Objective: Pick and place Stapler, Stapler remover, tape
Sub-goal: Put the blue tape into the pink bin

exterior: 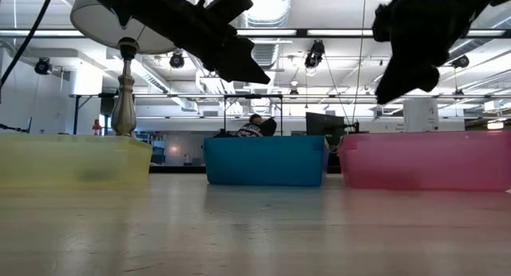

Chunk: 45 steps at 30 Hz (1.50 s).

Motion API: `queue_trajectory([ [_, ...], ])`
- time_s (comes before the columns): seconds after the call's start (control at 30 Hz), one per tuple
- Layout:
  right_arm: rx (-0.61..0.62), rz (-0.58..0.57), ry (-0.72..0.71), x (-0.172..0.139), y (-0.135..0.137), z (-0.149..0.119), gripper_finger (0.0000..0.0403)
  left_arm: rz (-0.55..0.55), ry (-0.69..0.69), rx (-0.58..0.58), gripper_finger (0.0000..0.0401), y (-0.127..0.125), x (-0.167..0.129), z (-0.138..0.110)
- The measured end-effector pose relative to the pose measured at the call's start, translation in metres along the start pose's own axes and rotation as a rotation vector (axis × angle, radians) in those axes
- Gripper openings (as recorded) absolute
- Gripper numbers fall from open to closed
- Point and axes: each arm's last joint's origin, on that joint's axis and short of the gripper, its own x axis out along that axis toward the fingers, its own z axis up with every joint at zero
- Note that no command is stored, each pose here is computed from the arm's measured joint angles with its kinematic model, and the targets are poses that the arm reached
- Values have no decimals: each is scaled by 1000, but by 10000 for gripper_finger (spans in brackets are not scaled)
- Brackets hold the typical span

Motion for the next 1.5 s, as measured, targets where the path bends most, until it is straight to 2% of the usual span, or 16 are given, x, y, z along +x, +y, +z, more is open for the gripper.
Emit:
queue_trajectory([
  [0.23,-104,37,73,10,43,-1,134,-22,-3,6,154,-1,0,0],
  [0.37,-132,-31,188,14,66,-6,134,-22,-3,6,154,-1,0,0],
  [0.57,0,-283,429,15,93,-33,134,-25,-3,8,154,-1,0,0],
  [0.77,133,-365,585,9,132,-75,134,-25,-3,20,154,-1,0,0],
  [0.93,300,-413,574,2,154,-104,134,-20,-18,56,154,0,0,1],
  [1.1,474,-452,655,-7,167,-134,129,-9,-44,97,154,2,1,9],
  [1.23,569,-435,650,-11,172,-150,121,-3,-66,84,154,5,1,18],
  [1.5,567,-494,627,-5,157,-163,114,3,-84,80,154,7,1,27],
])
